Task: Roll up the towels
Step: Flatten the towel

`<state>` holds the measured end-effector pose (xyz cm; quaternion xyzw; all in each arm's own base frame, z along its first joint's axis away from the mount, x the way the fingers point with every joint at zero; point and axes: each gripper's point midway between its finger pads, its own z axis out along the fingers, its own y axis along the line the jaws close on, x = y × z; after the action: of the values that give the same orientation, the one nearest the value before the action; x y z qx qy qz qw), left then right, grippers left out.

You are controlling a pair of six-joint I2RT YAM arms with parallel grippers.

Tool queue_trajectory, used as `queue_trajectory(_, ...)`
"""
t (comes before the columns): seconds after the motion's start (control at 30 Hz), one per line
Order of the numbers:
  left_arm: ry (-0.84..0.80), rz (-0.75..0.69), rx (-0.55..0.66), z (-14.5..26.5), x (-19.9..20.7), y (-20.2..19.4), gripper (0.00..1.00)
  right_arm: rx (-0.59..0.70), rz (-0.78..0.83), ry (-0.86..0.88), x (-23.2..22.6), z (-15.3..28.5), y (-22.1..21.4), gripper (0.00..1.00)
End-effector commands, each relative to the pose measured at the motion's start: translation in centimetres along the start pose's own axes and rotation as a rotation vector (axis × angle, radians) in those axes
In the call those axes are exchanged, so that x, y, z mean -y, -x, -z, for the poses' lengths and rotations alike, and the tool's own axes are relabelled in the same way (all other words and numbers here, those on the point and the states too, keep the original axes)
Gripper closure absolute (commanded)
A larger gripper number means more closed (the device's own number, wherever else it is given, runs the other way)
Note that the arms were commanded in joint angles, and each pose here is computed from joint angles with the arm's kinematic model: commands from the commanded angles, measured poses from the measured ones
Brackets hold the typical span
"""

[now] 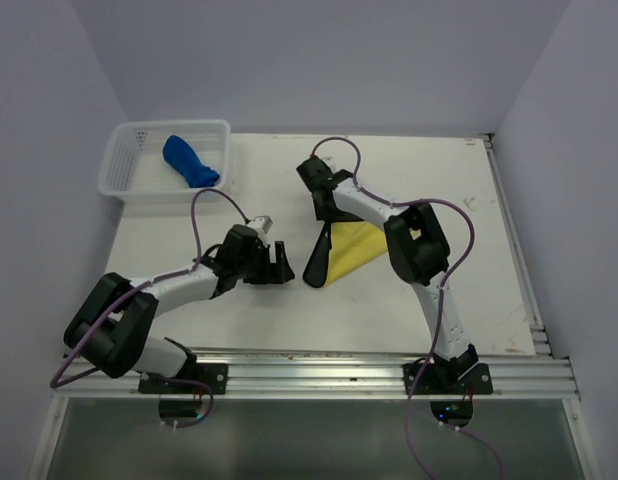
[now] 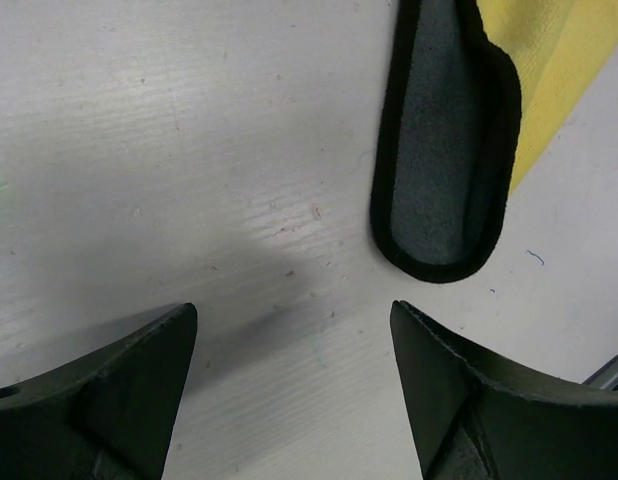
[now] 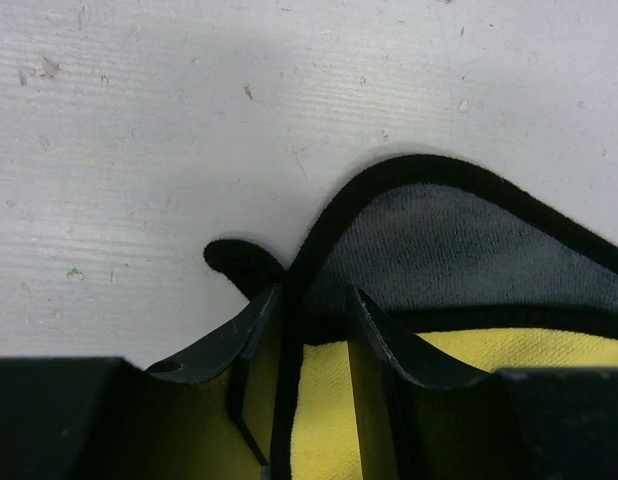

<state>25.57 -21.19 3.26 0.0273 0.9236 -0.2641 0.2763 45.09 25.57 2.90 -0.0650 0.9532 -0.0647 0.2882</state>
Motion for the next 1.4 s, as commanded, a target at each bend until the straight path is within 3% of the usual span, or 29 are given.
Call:
queue_trajectory(0.0, -0.051, -0.026, 0.039, -0.4, 1.4, 1.6, 0.18, 0.048, 0.001, 0.021, 0.3, 1.8, 1.6, 0.64)
queue_trajectory(0.23, -0.065, -0.011, 0.029, -0.8, 1.9, 1.8, 0.19, 0.022, -0.008, 0.072, -0.8, 1.1, 0.6, 0.64)
queue_trajectory(0.43, -0.095, -0.011, 0.022, -1.5, 2.9, 1.8, 0.32, 0.016, -0.011, 0.080, -0.9, 0.7, -0.2, 0.66)
queue_trajectory(0.8, -0.140, 0.021, -0.051, -3.4, 5.6, 1.2, 0.35, 0.006, -0.014, 0.075, 0.1, 1.3, -2.2, 0.75)
queue_trajectory(0.9, -0.133, 0.028, -0.095, -3.4, 6.0, 0.3, 0.40, 0.011, -0.019, 0.069, 0.4, 1.4, -2.5, 0.76)
queue_trajectory(1.23, -0.138, 0.025, -0.220, -2.9, 8.5, -4.8, 0.38, 0.023, -0.036, 0.084, 0.0, 1.3, -2.2, 0.77)
queue_trajectory(1.37, -0.059, 0.014, -0.302, -3.6, 7.7, -8.0, 0.48, 0.023, -0.046, 0.093, -0.1, 1.3, -2.3, 0.78)
